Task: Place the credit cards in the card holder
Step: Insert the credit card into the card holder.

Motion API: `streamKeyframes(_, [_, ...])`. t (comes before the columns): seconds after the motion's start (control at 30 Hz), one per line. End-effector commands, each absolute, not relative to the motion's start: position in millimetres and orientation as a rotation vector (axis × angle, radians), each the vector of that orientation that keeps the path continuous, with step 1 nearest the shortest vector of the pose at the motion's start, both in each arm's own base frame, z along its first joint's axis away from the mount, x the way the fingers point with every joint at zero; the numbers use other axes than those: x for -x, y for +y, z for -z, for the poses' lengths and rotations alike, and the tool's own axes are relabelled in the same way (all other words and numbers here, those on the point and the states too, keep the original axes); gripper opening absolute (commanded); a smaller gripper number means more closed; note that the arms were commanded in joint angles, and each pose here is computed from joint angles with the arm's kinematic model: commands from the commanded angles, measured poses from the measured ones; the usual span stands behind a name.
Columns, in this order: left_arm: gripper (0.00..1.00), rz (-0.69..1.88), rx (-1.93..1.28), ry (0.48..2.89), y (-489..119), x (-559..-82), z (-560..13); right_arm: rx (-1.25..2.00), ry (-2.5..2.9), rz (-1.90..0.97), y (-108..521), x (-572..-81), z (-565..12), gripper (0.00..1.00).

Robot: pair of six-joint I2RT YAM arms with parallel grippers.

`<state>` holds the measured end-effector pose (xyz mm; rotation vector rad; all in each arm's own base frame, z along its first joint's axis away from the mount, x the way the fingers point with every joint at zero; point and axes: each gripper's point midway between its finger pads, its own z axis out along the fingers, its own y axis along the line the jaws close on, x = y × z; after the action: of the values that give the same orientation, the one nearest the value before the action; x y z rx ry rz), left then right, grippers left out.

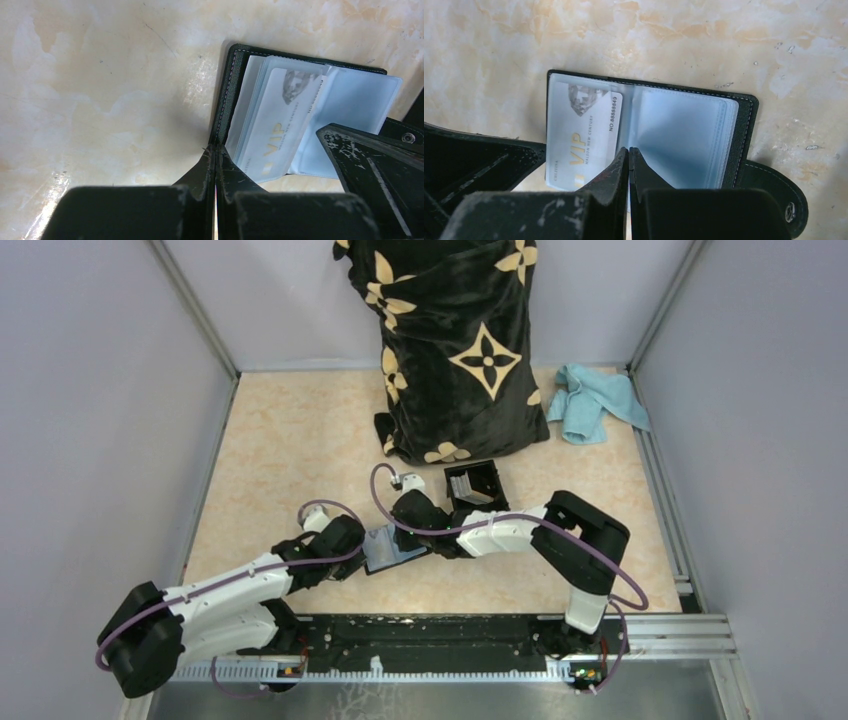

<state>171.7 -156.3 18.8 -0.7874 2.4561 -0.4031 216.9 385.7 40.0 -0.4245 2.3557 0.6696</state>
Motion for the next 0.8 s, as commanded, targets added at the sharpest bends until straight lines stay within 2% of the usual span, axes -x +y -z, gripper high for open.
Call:
streamKeyframes(0.0, [0.0, 0.259, 0.78, 2.5, -137, -159, -3, 0.417, 2.311, -0.731, 402, -226, -48, 0.0])
streamKeyframes(0.77, [0.0, 0.268, 0.775, 2.505, -140, -160, 0, 0.461, 2.323, -0.805, 422, -214, -44, 0.0])
